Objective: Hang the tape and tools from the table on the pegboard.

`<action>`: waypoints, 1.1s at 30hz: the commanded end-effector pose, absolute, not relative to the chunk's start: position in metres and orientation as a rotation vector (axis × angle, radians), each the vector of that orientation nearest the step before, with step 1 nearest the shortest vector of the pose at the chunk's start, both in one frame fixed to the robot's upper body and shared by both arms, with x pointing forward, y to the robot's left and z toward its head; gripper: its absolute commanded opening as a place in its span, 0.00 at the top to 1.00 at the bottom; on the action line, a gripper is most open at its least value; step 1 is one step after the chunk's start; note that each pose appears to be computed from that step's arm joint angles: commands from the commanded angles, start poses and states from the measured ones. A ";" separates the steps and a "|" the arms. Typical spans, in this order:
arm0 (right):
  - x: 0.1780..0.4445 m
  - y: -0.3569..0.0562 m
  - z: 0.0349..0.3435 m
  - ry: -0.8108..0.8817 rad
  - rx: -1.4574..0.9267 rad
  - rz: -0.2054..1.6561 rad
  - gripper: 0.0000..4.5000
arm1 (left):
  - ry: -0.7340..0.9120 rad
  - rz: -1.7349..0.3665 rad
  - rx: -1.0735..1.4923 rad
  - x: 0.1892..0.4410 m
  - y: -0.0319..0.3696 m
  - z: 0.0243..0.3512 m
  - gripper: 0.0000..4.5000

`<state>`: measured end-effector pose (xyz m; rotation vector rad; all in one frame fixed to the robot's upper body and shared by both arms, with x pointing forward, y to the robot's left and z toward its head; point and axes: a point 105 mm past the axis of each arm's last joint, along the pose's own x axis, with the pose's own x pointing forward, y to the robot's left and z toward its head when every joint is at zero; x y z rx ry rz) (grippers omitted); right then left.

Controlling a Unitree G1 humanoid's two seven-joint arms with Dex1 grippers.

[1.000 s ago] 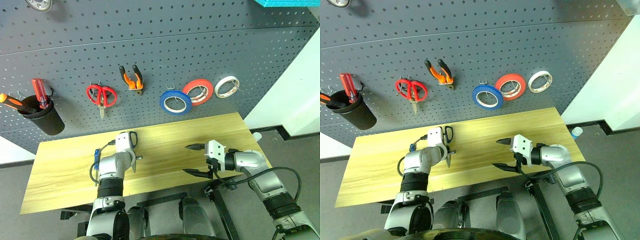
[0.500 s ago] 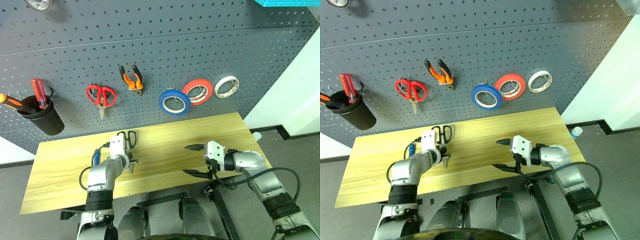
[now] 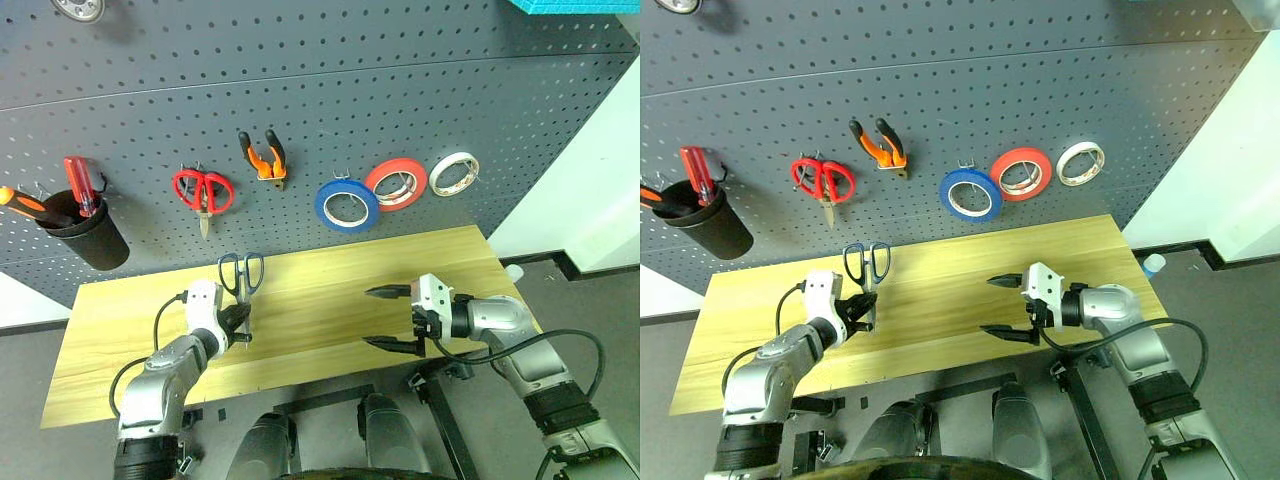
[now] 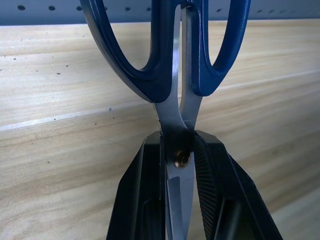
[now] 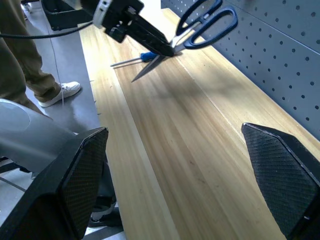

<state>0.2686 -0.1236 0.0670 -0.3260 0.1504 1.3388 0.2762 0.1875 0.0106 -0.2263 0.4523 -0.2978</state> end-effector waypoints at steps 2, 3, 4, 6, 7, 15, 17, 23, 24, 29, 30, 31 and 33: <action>0.273 -0.124 0.078 0.100 -0.351 1.337 0.00 | 0.244 -0.352 -0.221 0.275 0.200 0.044 0.88; 0.273 -0.124 0.078 0.098 -0.353 1.337 0.00 | 0.226 -0.353 -0.229 0.274 0.202 0.045 0.88; 0.273 -0.124 0.078 0.096 -0.356 1.337 0.00 | 0.197 -0.357 -0.246 0.272 0.205 0.048 0.88; 0.273 -0.124 0.078 0.093 -0.361 1.337 0.00 | 0.135 -0.355 -0.275 0.269 0.211 0.057 0.88; 0.274 -0.124 0.078 0.092 -0.363 1.337 0.00 | 0.107 -0.360 -0.292 0.268 0.212 0.062 0.88; 0.267 -0.109 0.103 0.002 -0.340 1.405 0.00 | -0.057 -0.388 -0.268 0.259 0.226 0.088 0.88; 0.267 -0.103 0.117 -0.049 -0.313 1.415 0.00 | -0.089 -0.385 -0.272 0.260 0.230 0.093 0.88; 0.259 -0.085 0.170 -0.200 -0.194 1.460 0.00 | -0.138 -0.395 -0.294 0.263 0.236 0.102 0.88; 0.258 -0.083 0.175 -0.210 -0.183 1.467 0.00 | -0.146 -0.397 -0.301 0.263 0.237 0.103 0.88; 0.254 -0.075 0.198 -0.264 -0.146 1.479 0.00 | -0.210 -0.408 -0.340 0.267 0.240 0.118 0.88; 0.254 -0.074 0.201 -0.270 -0.143 1.479 0.00 | -0.224 -0.404 -0.349 0.268 0.242 0.121 0.88; 0.254 -0.073 0.202 -0.275 -0.144 1.481 0.00 | -0.231 -0.405 -0.357 0.269 0.243 0.123 0.88; 0.253 -0.071 0.204 -0.278 -0.152 1.484 0.00 | -0.242 -0.408 -0.359 0.272 0.244 0.127 0.88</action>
